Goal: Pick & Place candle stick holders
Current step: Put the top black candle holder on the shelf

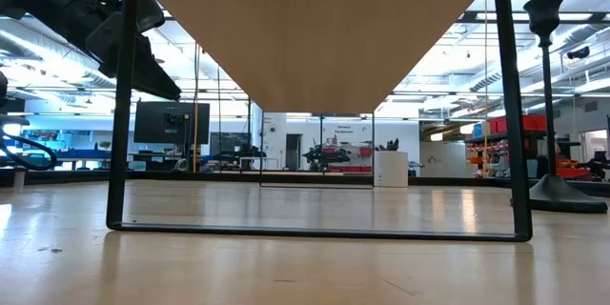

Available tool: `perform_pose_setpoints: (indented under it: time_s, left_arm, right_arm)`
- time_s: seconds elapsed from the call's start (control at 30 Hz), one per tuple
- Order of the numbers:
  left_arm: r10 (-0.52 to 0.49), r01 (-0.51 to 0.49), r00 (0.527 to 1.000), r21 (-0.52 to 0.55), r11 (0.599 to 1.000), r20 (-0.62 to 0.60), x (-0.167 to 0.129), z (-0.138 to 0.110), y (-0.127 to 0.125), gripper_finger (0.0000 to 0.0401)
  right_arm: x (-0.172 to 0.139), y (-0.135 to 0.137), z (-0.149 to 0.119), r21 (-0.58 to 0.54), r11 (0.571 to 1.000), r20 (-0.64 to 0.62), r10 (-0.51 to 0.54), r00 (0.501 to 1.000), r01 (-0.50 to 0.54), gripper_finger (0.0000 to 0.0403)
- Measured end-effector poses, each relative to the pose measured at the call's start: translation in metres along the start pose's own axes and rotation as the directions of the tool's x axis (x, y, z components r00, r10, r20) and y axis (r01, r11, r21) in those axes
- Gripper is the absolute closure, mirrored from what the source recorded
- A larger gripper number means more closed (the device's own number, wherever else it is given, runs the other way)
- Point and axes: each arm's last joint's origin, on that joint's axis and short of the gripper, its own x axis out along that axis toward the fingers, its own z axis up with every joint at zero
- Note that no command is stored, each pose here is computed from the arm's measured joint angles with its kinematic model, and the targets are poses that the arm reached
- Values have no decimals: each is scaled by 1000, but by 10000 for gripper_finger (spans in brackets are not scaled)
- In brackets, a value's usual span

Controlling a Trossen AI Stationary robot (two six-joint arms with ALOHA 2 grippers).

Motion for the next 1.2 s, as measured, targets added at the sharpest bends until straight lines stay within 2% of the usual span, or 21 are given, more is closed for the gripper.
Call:
perform_pose_setpoints:
  time_s: [0.33, 0.47, 0.63, 0.87, 1.0, 1.2]
  left_arm:
    - [0, 0, 1000, 0, 1000, 0, 0, 0, 0, 204]
    - [0, 0, 1000, -1, 1000, 0, 0, 0, 0, 204]
    - [0, 0, 1000, -3, 1000, 0, 0, 0, 0, 204]
    - [0, 0, 1000, -18, 1000, 0, 0, 0, 0, 204]
    - [0, 0, 1000, -20, 1000, 0, 0, 0, 0, 204]
    - [0, 0, 1000, -25, 1000, 0, 0, 0, 0, 204]
  right_arm:
    - [-57, -3, 4, -63, 993, -75, 94, 993, -99, 115]
    - [-79, 1, 1, -66, 971, -121, 222, 968, -231, 119]
    - [-103, 3, -5, -42, 917, -181, 383, 906, -396, 119]
    - [-128, -1, -11, 44, 895, -226, 442, 868, -444, 119]
    - [-139, -1, -14, 57, 878, -238, 474, 848, -475, 119]
    - [-152, -4, -19, 97, 897, -263, 440, 858, -431, 120]
